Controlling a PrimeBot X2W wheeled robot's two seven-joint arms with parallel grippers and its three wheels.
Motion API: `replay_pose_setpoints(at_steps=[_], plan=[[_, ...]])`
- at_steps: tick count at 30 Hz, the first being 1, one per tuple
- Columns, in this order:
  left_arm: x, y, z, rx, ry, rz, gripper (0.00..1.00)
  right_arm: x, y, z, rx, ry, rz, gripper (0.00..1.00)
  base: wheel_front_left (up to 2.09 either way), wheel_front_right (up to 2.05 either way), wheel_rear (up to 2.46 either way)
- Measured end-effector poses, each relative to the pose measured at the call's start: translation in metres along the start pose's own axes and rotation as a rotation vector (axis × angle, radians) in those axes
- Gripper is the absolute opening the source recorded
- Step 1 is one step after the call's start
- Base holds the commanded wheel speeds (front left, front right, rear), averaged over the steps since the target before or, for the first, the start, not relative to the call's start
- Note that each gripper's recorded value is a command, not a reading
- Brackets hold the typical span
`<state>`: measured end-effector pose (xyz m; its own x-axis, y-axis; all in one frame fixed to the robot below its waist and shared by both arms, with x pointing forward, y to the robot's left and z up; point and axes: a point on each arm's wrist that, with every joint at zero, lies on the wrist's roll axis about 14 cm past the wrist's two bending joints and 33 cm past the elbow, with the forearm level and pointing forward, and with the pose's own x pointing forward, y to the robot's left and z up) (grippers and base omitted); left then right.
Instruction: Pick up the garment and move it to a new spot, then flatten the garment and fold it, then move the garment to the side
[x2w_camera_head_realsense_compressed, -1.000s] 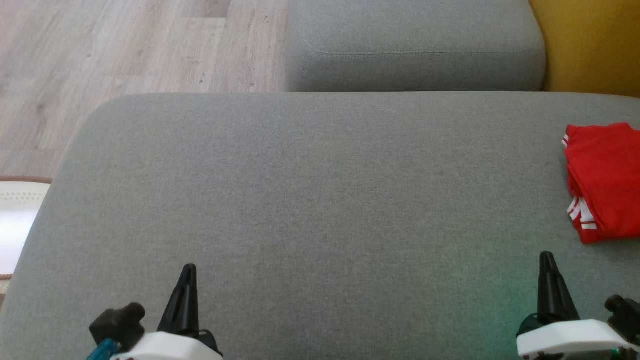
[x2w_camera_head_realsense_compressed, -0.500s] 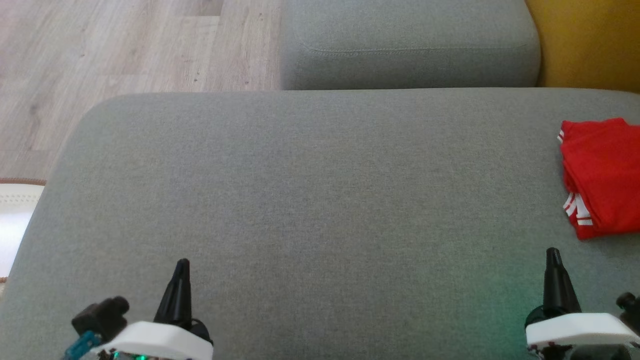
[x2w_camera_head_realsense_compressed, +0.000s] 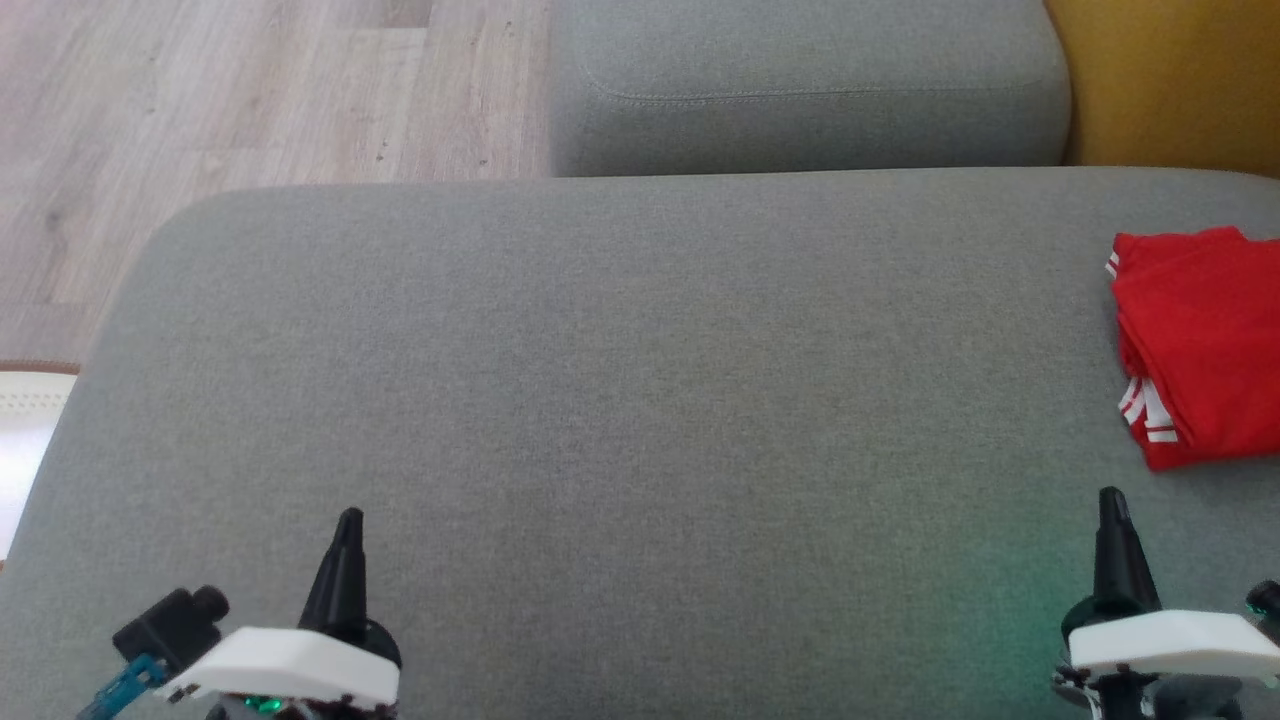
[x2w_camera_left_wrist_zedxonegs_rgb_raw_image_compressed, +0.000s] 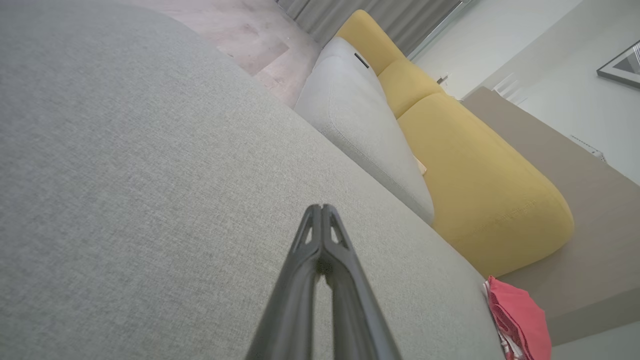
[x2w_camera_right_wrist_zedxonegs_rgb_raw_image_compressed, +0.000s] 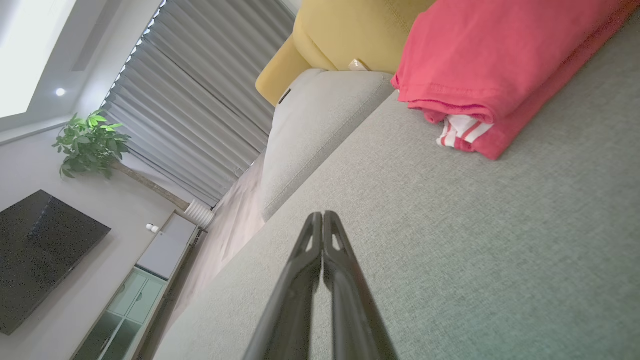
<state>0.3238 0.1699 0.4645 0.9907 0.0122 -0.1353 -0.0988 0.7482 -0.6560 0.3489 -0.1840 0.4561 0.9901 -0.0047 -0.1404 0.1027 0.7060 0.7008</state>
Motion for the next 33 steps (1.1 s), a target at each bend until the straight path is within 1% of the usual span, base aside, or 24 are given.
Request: replay_pose_setpoints(at_steps=[5,14,27,33], plan=[[0.002,0.005,0.001,-0.062,0.008,0.014,0.00,0.003,0.000,0.003,0.058,-0.004,-0.002,0.00,0.00,0.00,0.00],[0.007,0.005,0.000,-0.174,0.024,0.012,0.00,0.003,-0.004,0.005,0.163,-0.004,-0.020,0.00,0.00,0.00,0.00],[0.018,0.004,0.004,-0.335,0.033,0.007,0.00,0.009,-0.003,0.012,0.314,-0.014,-0.018,0.00,0.00,0.00,0.00],[0.020,0.009,0.005,-0.411,0.033,0.017,0.00,0.009,-0.006,0.012,0.384,-0.011,-0.023,0.00,0.00,0.00,0.00]])
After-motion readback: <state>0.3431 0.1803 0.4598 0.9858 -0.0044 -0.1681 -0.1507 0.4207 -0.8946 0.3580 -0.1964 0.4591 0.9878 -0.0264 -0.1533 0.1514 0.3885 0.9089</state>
